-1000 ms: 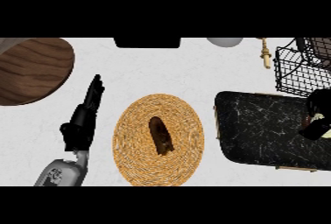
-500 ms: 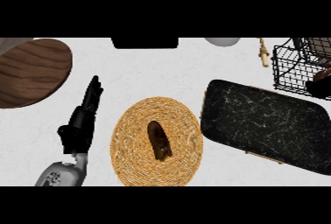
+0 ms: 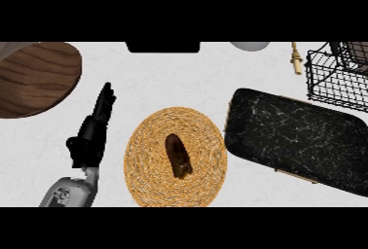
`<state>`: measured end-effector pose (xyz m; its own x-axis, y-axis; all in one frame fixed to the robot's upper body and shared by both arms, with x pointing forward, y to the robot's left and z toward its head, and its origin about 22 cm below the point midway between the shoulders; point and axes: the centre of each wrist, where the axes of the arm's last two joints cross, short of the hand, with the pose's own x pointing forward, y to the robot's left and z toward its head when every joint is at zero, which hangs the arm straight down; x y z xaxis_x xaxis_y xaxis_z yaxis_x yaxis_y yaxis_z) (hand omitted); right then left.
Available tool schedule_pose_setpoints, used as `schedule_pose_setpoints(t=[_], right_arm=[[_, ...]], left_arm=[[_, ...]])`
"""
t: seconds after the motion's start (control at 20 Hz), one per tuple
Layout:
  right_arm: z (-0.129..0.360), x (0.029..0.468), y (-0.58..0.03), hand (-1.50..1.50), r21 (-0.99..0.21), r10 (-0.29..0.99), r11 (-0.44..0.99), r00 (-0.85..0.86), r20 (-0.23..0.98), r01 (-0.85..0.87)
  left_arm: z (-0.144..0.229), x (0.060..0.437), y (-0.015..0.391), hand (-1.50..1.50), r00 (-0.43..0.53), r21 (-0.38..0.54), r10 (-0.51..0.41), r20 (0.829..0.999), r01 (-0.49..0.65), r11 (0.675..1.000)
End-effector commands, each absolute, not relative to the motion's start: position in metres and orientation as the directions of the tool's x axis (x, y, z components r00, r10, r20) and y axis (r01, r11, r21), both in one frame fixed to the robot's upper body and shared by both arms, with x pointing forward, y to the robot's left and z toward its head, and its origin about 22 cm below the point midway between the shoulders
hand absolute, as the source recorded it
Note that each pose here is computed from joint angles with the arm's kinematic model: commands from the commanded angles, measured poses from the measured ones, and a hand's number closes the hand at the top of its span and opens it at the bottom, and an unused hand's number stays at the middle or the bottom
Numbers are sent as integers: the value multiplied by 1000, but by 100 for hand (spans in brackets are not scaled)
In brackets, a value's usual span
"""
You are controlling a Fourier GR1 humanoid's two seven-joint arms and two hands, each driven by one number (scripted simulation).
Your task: Pick the cupcake from the tray and place it in the tiered basket
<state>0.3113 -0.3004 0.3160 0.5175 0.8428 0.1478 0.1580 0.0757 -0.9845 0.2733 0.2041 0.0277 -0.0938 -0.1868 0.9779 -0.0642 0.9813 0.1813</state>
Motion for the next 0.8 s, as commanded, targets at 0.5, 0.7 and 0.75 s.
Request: schedule_pose_setpoints(t=[0.5, 0.7, 0.75], right_arm=[[317, 368, -352, 150, -966, 774, 116, 588, 232, 229], [323, 367, -382, 150, -965, 778, 99, 586, 227, 242], [315, 376, -386, 150, -970, 780, 81, 592, 205, 229]], left_arm=[[29, 261, 198, 0, -101, 189, -193, 976, -52, 981], [37, 263, 196, 0, -99, 180, -183, 978, -43, 983], [31, 279, 201, 0, -99, 180, -185, 978, -57, 982]])
